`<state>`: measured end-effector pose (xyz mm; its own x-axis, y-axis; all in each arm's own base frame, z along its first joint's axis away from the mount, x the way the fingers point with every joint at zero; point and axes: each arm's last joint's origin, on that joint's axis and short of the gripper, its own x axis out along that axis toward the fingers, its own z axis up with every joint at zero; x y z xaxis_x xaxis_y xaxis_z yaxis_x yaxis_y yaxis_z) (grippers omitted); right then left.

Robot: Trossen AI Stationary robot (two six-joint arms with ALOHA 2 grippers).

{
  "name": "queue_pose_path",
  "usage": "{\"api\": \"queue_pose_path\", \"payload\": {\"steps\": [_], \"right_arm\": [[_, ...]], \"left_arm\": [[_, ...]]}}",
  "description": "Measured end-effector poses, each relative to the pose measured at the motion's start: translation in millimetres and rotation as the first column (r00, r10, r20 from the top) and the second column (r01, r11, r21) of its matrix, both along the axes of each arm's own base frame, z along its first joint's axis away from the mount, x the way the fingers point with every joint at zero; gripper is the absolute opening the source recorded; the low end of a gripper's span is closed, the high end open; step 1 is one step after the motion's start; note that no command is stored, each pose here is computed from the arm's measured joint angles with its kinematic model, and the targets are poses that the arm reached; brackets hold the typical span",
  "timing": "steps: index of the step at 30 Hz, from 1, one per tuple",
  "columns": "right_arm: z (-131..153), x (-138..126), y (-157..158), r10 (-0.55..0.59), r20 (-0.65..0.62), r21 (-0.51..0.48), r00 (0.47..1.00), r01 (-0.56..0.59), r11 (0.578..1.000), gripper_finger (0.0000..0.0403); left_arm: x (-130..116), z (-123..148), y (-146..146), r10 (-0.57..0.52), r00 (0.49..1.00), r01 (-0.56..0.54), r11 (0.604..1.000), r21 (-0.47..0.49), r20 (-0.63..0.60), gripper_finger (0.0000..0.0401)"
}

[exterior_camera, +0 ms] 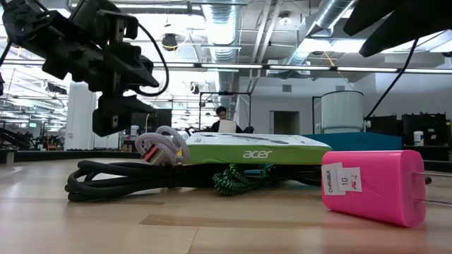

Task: Pick and place items into bin
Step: Put the white card reader box into the yellow bin

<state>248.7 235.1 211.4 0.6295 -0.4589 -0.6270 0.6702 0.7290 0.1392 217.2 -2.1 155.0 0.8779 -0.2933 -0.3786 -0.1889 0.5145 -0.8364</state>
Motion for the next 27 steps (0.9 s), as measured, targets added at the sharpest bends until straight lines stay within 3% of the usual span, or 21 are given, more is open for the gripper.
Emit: {"api": "queue_pose_path", "payload": {"steps": [10, 17, 27], "right_arm": [[0.0, 0.2, 0.2, 0.001, 0.001, 0.002, 1.000, -0.001, 1.000, 0.0202], [-0.2, 0.1, 0.4, 0.009, -0.010, 0.002, 1.000, -0.009, 1.000, 0.0211], [-0.9, -0.2, 0.9, 0.019, -0.038, 0.022, 0.999, -0.018, 1.000, 0.0214]], "left_arm": [[6.1, -20.3, -3.0, -0.037, 0.996, 0.036, 0.999, -0.017, -0.080, 0.0171], [20.1, -24.4, -4.6, -0.093, 0.996, 0.092, 0.994, -0.062, -0.013, 0.0171], [46.7, -43.3, -6.4, -0.168, 0.978, 0.150, 0.978, -0.143, -0.124, 0.0171]]}}
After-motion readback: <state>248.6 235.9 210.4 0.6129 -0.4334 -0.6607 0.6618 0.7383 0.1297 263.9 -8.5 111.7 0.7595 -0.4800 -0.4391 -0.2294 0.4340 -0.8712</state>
